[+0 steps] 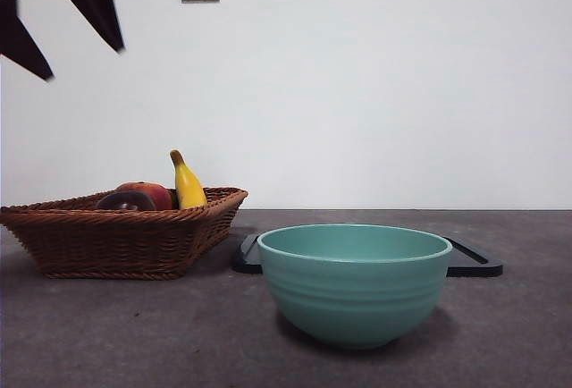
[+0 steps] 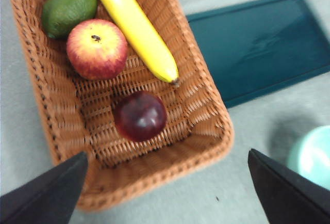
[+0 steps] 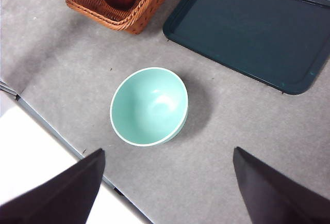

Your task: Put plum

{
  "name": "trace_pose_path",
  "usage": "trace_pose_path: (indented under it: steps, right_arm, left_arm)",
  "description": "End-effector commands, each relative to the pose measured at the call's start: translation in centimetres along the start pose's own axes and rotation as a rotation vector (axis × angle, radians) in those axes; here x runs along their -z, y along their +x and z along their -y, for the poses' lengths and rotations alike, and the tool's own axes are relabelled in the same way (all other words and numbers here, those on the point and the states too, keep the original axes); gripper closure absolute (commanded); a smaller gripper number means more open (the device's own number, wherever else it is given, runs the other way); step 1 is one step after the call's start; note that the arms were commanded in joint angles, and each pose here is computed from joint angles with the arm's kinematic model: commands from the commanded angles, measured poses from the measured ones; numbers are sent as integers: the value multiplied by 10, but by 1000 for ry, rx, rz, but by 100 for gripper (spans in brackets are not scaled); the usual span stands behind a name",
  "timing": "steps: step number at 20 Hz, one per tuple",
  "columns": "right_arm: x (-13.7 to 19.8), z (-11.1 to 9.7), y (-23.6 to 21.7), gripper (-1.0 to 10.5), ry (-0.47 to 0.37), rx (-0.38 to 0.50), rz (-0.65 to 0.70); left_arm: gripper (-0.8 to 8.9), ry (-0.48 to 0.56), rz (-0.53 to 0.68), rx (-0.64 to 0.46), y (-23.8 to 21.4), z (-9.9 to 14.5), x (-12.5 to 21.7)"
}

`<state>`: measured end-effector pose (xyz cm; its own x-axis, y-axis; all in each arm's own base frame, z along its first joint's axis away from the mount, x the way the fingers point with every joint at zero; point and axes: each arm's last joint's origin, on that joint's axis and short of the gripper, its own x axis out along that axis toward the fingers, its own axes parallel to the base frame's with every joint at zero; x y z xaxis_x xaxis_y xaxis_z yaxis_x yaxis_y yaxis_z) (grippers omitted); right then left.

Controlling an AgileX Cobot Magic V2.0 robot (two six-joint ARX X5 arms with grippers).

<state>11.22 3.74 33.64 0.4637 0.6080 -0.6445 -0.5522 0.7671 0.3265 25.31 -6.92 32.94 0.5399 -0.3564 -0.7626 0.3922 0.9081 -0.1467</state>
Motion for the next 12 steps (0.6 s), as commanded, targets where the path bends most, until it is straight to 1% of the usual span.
trace_pose_path:
  steps: [1,5,8,12]
  right_arm:
    - [-4,-2,-3,550,-10,-7,19]
    - [-5,-2,-3,550,-8,-6,20]
    - [-5,-2,-3,550,-8,-6,20]
    - [-5,-2,-3,550,-8,-6,20]
  left_arm:
    - [319,11,-32,-19,21,0,-13]
    - [319,23,-90,-10,64,-1,-17]
    - [318,44,-132,-50,92,-4,-17]
    - [317,59,-167,-64,120,-9,-15]
